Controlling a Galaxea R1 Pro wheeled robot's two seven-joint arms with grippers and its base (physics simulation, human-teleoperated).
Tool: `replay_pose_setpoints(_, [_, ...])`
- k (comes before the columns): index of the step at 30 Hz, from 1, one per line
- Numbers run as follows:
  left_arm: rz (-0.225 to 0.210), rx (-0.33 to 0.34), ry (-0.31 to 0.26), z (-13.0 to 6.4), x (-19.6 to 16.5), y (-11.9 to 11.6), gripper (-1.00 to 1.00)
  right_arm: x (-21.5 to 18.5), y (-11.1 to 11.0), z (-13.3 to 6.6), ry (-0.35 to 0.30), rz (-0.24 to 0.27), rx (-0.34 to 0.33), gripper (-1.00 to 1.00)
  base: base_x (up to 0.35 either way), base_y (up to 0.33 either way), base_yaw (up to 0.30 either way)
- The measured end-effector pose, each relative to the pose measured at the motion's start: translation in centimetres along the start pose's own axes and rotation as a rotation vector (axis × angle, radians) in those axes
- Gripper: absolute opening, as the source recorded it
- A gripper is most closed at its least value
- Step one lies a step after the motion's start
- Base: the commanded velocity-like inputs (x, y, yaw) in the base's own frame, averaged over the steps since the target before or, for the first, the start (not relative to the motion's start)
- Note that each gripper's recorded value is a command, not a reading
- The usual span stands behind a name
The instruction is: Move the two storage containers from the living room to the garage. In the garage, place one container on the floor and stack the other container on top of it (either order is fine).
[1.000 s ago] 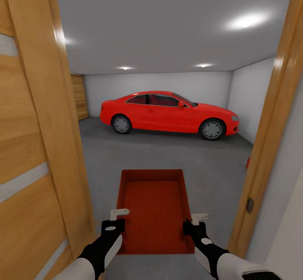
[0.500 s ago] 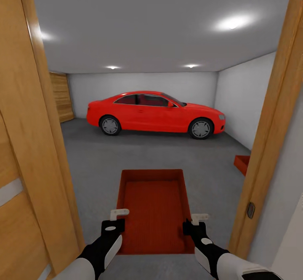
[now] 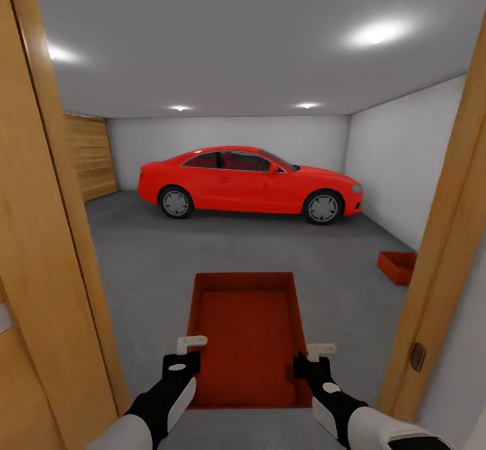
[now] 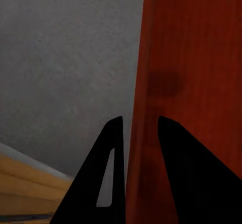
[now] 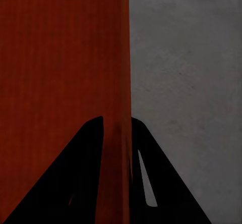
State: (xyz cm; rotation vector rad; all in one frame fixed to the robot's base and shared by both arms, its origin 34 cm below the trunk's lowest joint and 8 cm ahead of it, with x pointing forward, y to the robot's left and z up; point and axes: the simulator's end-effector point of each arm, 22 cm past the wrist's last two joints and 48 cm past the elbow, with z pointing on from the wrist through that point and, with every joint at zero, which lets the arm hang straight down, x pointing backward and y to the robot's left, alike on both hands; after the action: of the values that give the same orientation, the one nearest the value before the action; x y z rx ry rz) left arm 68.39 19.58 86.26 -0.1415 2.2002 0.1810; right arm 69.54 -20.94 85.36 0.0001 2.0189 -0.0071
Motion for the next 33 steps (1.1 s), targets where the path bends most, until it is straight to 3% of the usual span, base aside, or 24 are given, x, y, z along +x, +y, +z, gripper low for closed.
replay_pose_setpoints(33, [0.0,0.0,-0.002,-0.01,-0.07,-0.01,-1.0,-0.04,0.0,0.0,-0.001,0.001,0.0,-1.0,0.32,0.0,0.0])
